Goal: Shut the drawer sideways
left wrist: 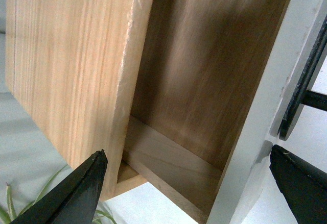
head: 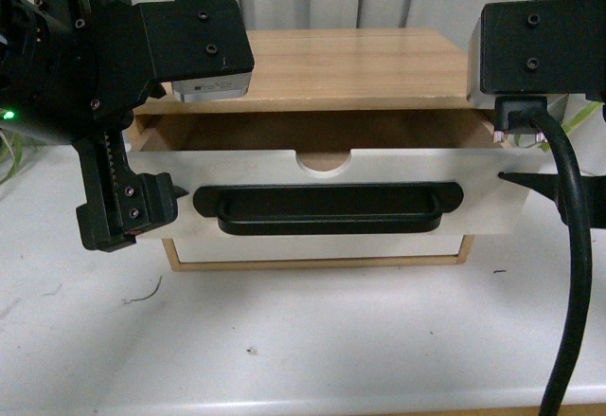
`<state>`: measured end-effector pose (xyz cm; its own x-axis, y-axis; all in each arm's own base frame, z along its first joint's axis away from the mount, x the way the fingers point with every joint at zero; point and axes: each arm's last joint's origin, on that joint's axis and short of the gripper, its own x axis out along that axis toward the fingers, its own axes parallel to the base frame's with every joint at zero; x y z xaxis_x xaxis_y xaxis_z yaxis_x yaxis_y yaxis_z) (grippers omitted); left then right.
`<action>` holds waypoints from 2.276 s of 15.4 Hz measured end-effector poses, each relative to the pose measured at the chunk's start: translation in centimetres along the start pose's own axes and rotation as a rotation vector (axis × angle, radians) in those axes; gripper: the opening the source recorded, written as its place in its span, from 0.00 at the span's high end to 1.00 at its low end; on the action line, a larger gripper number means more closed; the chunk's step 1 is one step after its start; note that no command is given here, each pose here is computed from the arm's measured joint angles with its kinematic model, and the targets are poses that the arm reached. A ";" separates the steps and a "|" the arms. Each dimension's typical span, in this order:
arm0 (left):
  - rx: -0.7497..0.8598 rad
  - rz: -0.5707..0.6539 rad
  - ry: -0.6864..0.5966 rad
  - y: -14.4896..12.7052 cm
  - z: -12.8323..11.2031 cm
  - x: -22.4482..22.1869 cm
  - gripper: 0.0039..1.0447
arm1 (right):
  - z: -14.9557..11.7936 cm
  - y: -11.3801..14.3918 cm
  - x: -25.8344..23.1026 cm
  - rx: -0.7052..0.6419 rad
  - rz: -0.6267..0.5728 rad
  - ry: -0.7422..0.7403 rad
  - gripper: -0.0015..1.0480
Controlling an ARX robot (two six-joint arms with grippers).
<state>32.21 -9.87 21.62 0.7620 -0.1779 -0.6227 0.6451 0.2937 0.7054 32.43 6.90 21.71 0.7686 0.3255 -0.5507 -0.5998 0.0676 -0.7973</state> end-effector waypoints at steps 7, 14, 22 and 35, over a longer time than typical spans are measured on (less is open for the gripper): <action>-0.039 0.075 0.011 0.6 0.4 1.5 0.06 | -0.6 -1.4 1.7 0.005 -0.046 0.016 0.06; -0.100 0.214 0.002 1.4 1.7 3.9 0.06 | -1.9 -3.1 3.9 0.040 -0.166 0.077 0.06; -0.135 0.195 -0.013 1.2 2.2 3.5 0.06 | -2.2 -2.7 3.8 0.078 -0.183 0.078 0.06; -1.090 0.365 -0.244 -6.4 -6.4 -12.5 0.06 | -3.0 7.5 -13.0 1.413 -0.364 -0.350 0.06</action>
<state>18.14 -3.54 22.72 0.9587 -0.0577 -0.2785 0.0864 0.9920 0.0919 18.66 0.34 22.14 0.9508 0.2803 -0.1322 -0.2640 0.9560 0.1281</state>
